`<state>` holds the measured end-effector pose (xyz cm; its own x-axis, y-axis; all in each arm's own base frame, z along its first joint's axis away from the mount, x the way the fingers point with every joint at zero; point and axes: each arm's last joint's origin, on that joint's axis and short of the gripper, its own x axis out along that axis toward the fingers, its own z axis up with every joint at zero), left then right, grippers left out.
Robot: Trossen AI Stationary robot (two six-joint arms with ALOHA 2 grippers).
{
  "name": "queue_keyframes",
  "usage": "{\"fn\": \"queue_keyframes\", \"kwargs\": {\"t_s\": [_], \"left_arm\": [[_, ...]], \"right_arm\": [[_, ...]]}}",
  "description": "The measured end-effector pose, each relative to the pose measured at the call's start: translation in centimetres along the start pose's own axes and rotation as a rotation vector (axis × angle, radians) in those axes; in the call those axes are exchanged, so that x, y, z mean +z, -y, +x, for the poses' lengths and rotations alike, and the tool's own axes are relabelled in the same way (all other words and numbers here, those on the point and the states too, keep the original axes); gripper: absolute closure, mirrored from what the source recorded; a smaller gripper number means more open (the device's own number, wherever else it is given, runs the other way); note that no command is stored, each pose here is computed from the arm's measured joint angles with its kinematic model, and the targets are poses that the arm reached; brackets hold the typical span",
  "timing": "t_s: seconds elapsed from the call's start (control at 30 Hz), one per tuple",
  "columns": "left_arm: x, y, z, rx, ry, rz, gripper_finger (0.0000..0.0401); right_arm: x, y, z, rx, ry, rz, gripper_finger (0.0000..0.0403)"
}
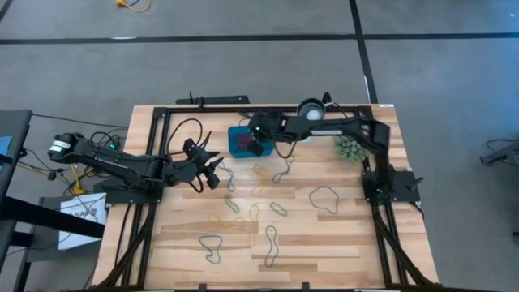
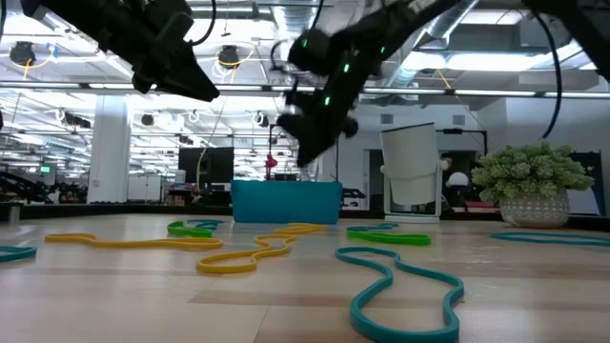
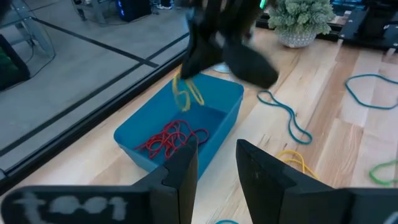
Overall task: Pick and place items into bin
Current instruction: Put the yellow rubber band into the blue bin
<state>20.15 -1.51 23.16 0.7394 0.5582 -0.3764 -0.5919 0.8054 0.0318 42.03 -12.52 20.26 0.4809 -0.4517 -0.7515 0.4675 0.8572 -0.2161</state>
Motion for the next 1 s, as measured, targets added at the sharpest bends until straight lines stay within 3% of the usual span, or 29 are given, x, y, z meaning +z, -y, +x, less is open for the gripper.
{"fn": "queue_keyframes", "kwargs": {"t_s": [0.23,0.47,0.73,1.0], "left_arm": [[-0.1,-0.1,0.0,0.004,-0.009,0.008,0.0298],[-0.1,-0.1,0.0,0.006,-0.011,0.01,0.0298],[-0.2,-0.1,0.0,0.002,-0.014,0.01,0.0298],[-0.2,0.1,0.0,-0.052,-0.036,-0.002,0.0298]], "right_arm": [[-2.0,-0.9,4.1,-0.009,-0.087,-0.021,0.0403],[-2.4,-1.5,4.3,-0.005,-0.108,-0.04,0.0382],[-0.8,-1.7,1.3,-0.014,-0.028,-0.079,0.0321],[0.6,-1.6,-4.5,0.017,0.019,-0.047,0.031]]}}
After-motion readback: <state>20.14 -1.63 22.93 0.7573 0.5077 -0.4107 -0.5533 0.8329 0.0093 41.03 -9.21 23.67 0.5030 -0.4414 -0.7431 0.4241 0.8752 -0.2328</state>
